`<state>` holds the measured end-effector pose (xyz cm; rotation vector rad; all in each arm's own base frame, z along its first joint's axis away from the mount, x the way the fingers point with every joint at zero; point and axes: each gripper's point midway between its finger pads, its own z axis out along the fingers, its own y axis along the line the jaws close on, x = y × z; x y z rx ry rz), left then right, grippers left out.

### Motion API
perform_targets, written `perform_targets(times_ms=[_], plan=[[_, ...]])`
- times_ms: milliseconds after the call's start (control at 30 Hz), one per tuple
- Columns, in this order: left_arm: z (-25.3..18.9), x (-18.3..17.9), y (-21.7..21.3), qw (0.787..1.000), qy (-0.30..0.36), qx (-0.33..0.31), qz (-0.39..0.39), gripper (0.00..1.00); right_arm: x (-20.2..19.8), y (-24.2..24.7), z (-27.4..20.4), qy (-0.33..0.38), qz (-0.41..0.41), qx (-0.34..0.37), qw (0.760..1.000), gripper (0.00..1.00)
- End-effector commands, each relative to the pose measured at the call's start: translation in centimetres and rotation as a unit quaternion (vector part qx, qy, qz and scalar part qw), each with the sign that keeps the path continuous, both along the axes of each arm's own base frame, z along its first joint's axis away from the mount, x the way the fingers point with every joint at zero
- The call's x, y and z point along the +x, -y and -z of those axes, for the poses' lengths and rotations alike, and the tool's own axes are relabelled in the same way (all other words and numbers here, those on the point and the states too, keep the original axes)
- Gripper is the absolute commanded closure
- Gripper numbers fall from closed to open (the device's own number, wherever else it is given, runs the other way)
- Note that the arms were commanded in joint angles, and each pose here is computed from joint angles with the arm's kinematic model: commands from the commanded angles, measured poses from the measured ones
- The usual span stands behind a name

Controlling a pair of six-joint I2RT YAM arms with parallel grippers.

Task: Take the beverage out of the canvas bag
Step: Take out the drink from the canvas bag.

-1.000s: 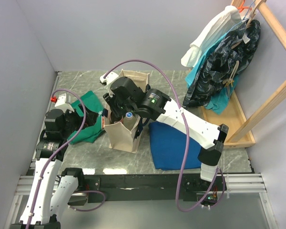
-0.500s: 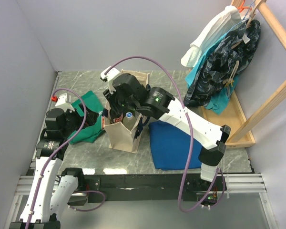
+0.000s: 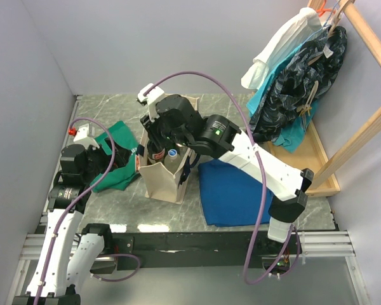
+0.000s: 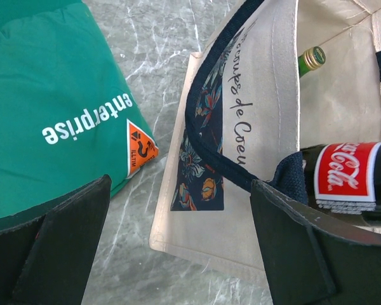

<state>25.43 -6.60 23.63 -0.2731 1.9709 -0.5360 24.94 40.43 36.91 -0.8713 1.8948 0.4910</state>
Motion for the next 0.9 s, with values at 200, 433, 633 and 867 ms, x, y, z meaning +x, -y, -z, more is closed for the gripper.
perform_targets(times_ms=[200,433,633,867], plan=[[-1.9,0.2,-0.6,0.999,0.037,0.004,-0.019,0.04,0.1,3.3,-12.7,0.117,0.036,0.15,0.981,1.0],[-3.1,0.5,-1.4,0.997,0.068,0.019,-0.035,0.04,0.1,3.5,-13.5,0.13,0.031,0.148,0.98,1.0],[-3.5,0.8,-2.6,0.994,0.084,0.05,-0.058,0.04,-0.1,3.9,-14.1,0.135,0.029,0.15,0.979,1.0],[-2.9,2.0,-2.7,0.995,0.061,0.052,-0.06,0.04,0.4,4.8,-15.2,0.155,0.046,0.15,0.975,1.0]])
